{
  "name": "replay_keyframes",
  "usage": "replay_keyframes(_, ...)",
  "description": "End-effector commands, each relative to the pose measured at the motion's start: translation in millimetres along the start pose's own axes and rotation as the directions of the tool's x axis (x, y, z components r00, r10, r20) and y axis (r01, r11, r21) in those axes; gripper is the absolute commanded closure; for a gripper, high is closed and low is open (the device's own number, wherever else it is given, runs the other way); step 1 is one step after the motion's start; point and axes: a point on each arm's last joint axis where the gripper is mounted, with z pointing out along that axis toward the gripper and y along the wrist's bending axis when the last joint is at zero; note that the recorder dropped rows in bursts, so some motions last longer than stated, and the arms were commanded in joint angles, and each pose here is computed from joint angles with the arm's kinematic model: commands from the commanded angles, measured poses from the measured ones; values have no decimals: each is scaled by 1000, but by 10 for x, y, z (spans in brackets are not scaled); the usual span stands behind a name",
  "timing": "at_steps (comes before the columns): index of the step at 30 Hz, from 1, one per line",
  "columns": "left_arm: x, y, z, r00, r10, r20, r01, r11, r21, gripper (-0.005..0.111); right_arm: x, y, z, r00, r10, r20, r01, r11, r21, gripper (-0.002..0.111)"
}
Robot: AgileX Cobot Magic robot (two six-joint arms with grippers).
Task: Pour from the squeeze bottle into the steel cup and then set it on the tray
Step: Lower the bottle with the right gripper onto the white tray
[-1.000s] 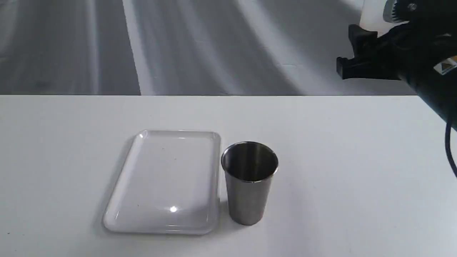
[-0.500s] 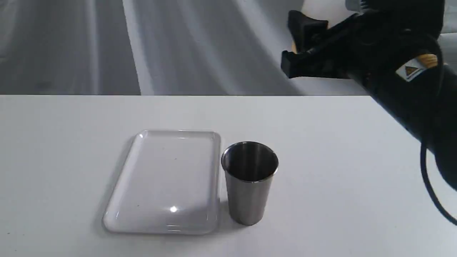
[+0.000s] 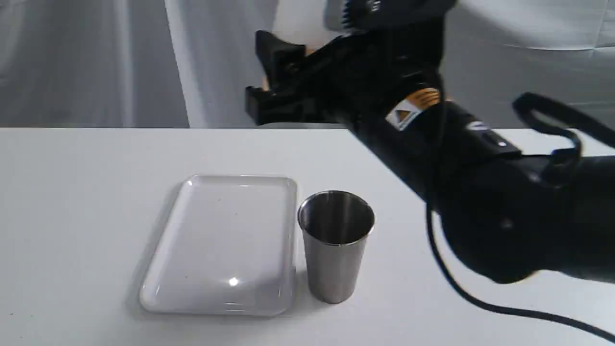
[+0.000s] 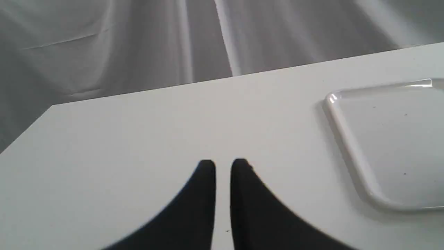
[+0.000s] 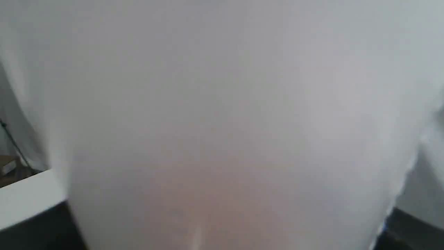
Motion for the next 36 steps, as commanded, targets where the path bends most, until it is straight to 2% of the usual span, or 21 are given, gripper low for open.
replay_keyframes(1, 7, -1, 2, 1000, -2, 5, 2, 1000, -1, 98, 46, 202, 160, 999, -6, 52, 8, 999, -36, 91)
replay_keyframes(9, 7, -1, 2, 1000, -2, 5, 2, 1000, -1, 98, 454, 563, 415, 999, 30, 42, -26, 997, -74, 91)
replay_keyframes(13, 7, -1, 2, 1000, -2, 5, 2, 1000, -1, 98, 716, 661, 463, 999, 12, 33, -9, 997, -80, 91)
replay_keyframes(19, 7, -1, 2, 1000, -2, 5, 2, 1000, -1, 98, 998, 714, 493, 997, 53, 56, -50, 997, -65, 91)
replay_keyframes(25, 7, -1, 2, 1000, -2, 5, 2, 1000, -1, 98, 1254, 745, 510, 1000, 17, 6, -16, 997, -81, 91)
replay_keyframes(32, 7, -1, 2, 1000, -2, 5, 2, 1000, -1, 98, 1479, 917, 677, 996, -87, -27, 80, 978, -190, 91)
replay_keyframes(36, 7, -1, 2, 1000, -2, 5, 2, 1000, -1, 98, 1588, 978, 799, 987, -141, -73, 123, 970, -210, 91)
